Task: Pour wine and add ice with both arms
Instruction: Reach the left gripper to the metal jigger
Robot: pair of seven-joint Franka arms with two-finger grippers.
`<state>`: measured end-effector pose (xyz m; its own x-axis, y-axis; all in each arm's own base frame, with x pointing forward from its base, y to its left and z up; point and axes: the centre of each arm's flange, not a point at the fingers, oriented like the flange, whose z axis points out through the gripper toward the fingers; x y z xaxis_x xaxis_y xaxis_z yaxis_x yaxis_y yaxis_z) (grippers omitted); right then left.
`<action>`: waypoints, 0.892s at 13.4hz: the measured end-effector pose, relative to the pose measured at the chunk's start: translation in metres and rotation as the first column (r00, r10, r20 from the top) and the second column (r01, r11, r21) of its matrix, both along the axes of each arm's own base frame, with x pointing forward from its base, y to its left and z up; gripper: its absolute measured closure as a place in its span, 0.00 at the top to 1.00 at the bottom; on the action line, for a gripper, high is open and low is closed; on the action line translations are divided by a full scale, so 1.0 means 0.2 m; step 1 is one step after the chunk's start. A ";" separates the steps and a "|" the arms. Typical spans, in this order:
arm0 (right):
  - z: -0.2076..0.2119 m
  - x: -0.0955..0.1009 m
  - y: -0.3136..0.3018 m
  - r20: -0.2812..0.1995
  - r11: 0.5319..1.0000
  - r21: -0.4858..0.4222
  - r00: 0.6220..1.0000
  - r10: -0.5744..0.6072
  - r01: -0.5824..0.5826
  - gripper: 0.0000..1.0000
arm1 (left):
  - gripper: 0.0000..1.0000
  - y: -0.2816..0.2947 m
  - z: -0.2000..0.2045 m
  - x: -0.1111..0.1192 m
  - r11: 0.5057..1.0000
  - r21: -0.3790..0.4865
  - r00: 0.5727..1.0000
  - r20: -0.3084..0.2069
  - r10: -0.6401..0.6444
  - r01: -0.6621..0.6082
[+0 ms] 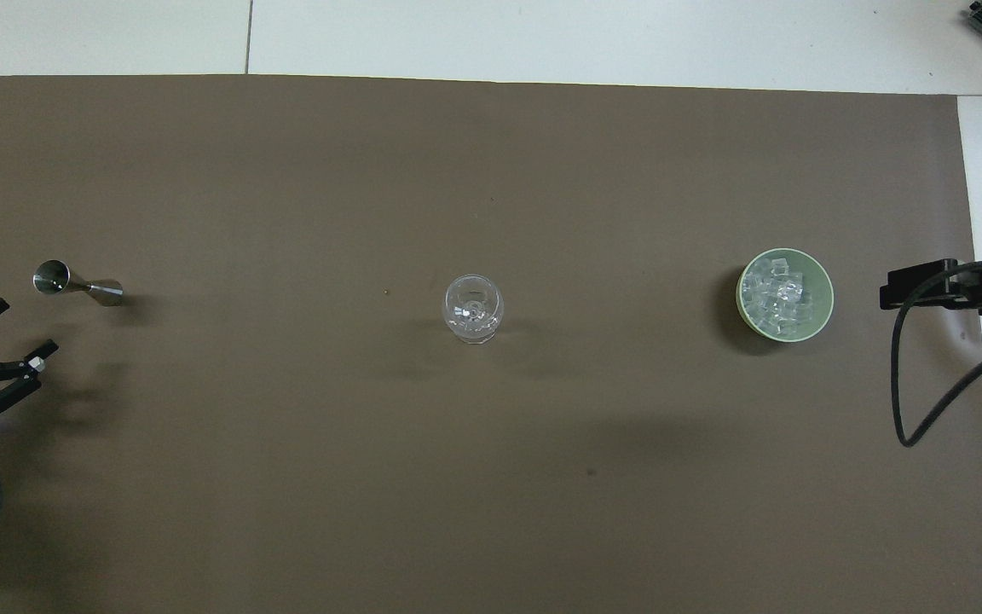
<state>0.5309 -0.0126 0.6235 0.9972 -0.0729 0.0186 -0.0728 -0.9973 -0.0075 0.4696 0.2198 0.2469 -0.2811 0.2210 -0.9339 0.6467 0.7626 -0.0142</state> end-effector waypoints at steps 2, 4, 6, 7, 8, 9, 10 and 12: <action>0.00 0.00 0.00 0.000 1.000 0.000 1.000 0.000 0.000 1.00 | 1.00 -0.03 -0.03 0.02 1.000 0.000 1.000 0.008 0.003 -0.003; 0.00 0.00 0.00 0.000 1.000 0.000 1.000 0.000 0.000 1.00 | 1.00 -0.02 -0.06 0.04 1.000 -0.004 1.000 0.009 0.011 -0.011; 0.00 0.00 0.00 0.001 1.000 0.000 1.000 0.000 0.000 1.00 | 1.00 -0.01 -0.08 0.05 1.000 -0.008 1.000 0.009 0.018 -0.018; 0.00 0.00 0.00 0.002 1.000 0.000 1.000 0.000 0.000 1.00 | 1.00 -0.01 -0.08 0.05 1.000 -0.009 1.000 0.008 0.018 -0.018; 0.01 0.00 0.00 0.002 1.000 0.000 1.000 0.000 0.000 1.00 | 1.00 -0.01 -0.09 0.05 1.000 -0.011 1.000 0.008 0.022 -0.022; 0.01 0.00 0.00 0.003 1.000 0.000 1.000 0.000 0.000 1.00 | 1.00 -0.01 -0.10 0.05 1.000 -0.016 1.000 0.007 0.027 -0.027; 0.01 -0.01 0.00 0.003 1.000 0.000 1.000 0.000 0.000 1.00 | 1.00 -0.01 -0.11 0.05 0.999 -0.019 1.000 0.006 0.030 -0.030; 0.01 -0.01 0.00 0.004 1.000 0.000 1.000 0.000 0.000 1.00 | 1.00 -0.01 -0.12 0.05 0.998 -0.032 0.999 0.008 0.046 -0.046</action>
<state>0.5294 -0.0127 0.6259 0.9971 -0.0729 0.0225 -0.0727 -0.9973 -0.0082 0.4798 0.2169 0.2229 -0.2820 0.1782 -0.9427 0.6113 0.7907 -0.0334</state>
